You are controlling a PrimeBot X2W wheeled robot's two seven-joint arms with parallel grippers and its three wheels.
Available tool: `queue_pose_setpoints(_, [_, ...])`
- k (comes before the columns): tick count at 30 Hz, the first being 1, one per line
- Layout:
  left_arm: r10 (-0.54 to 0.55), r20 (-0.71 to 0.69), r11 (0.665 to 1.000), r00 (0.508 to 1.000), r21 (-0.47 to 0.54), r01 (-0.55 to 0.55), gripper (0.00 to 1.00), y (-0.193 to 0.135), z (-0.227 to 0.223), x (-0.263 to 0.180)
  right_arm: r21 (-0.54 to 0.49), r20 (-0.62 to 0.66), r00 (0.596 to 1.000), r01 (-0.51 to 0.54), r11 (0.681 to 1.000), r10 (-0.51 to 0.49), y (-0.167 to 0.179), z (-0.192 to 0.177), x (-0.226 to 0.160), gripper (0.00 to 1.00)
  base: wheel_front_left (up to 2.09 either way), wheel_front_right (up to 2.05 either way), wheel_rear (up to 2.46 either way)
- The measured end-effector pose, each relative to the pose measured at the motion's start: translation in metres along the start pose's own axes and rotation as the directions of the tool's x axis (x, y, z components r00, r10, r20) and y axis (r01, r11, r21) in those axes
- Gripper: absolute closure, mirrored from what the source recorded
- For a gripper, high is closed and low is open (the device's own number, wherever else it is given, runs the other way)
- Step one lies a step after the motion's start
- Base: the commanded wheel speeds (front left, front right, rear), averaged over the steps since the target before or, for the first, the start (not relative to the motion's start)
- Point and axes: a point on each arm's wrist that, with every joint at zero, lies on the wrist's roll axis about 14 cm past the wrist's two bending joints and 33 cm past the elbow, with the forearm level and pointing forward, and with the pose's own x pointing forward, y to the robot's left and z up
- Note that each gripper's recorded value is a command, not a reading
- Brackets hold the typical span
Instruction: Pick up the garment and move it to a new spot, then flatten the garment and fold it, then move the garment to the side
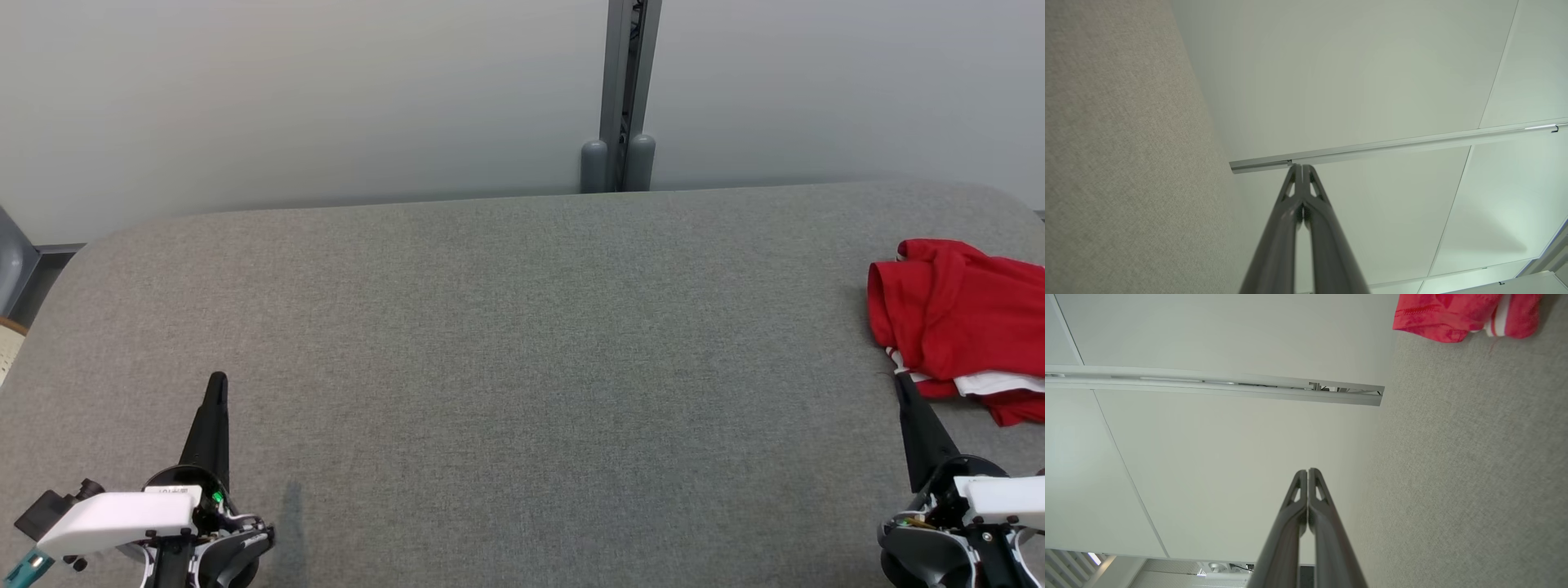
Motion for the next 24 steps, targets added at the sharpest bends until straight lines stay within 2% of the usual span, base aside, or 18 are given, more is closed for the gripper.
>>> queue_pose_setpoints(7, [-0.016, 0.006, 0.999, 1.000, -0.044, 0.017, 1.00, -0.0032, 0.0011, 0.0026, 0.044, 0.003, 1.000, -0.008, 0.999, 0.008, 0.0020, 0.0006, 0.0027, 1.00, 0.00, 0.00, 0.00])
queue_pose_setpoints(24, [-0.016, 0.007, 0.999, 1.000, -0.045, 0.017, 1.00, -0.0032, 0.0015, 0.0025, 0.045, 0.004, 1.000, -0.007, 0.999, 0.007, 0.0017, 0.0007, 0.0026, 1.00, 0.00, 0.00, 0.00])
